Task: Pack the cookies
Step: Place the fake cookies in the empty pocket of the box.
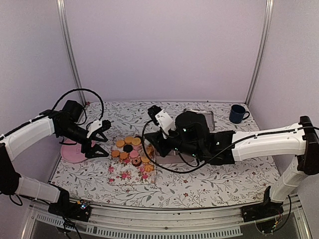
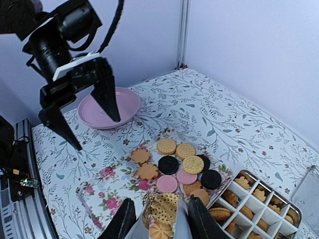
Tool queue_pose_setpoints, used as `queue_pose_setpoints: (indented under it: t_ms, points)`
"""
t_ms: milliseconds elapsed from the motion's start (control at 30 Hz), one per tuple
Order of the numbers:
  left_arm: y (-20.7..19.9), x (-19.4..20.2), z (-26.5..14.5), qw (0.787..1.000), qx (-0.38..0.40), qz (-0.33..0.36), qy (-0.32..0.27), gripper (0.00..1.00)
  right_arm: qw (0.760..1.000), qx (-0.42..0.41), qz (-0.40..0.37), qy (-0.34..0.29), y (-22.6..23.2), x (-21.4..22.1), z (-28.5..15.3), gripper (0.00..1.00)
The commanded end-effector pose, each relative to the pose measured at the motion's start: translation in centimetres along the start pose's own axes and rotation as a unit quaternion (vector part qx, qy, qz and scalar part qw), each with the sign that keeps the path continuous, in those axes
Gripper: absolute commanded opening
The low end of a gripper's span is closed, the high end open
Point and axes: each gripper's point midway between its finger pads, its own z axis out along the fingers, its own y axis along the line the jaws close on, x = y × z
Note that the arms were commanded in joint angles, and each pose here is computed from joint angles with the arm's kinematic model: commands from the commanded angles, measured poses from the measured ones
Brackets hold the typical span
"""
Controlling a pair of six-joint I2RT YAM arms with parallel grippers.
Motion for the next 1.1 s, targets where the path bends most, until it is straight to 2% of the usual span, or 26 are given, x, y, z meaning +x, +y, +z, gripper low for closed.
queue_pose_setpoints:
  t_ms: [0,767,900,1067]
  points:
    - [0.3,-0.5,-0.7,1.0,-0.008,0.004,-0.003,0.85,0.998,0.037,0.009,-0.043,-3.8,-2.8,-0.9,0.16]
    - [0.4,-0.7,-0.6,1.0,-0.006,0.002,-0.004,0.85,0.997,0.076,0.016,-0.013,-7.0,1.1,-0.7,0.18]
    - [0.4,-0.7,-0.6,1.0,-0.005,0.001,-0.005,0.85,0.997,0.077,0.016,-0.011,-7.1,1.3,-0.8,0.3]
    - [0.4,-0.8,-0.6,1.0,-0.004,0.0,-0.005,0.85,0.997,0.075,0.017,-0.012,-7.1,1.3,-1.3,0.41]
